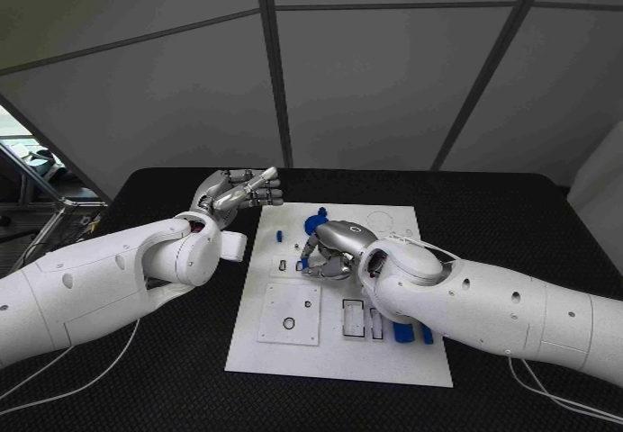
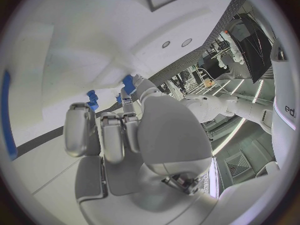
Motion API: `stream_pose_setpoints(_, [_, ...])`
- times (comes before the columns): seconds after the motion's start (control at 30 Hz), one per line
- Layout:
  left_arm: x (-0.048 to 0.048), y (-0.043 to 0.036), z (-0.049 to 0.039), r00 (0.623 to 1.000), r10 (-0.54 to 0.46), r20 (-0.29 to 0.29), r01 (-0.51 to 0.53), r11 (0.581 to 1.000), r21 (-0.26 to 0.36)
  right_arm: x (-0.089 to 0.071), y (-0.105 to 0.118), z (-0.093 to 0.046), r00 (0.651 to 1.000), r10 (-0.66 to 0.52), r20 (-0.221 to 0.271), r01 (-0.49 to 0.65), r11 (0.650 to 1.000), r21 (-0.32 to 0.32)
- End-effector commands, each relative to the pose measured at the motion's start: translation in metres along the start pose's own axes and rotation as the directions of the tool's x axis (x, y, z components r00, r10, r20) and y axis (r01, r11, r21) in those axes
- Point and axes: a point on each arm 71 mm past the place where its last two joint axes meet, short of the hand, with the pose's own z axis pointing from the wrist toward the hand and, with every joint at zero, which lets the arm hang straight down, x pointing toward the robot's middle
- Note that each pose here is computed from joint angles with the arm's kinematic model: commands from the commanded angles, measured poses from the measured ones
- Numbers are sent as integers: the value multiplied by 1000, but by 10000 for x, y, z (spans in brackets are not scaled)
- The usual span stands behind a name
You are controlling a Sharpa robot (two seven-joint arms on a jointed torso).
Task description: Assemble the parts on the task board
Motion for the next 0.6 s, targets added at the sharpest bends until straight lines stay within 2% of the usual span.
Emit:
stream_pose_setpoints(0.03, [17,-9,6,1000,-2,-16,2,1000,-1,23,-18,-3,999,-23,-24,23,1000,9])
stream_pose_setpoints(0.6, [6,-10,5,1000,-2,-15,2,1000,-1,35,-28,-7,998,-42,-43,43,999,21])
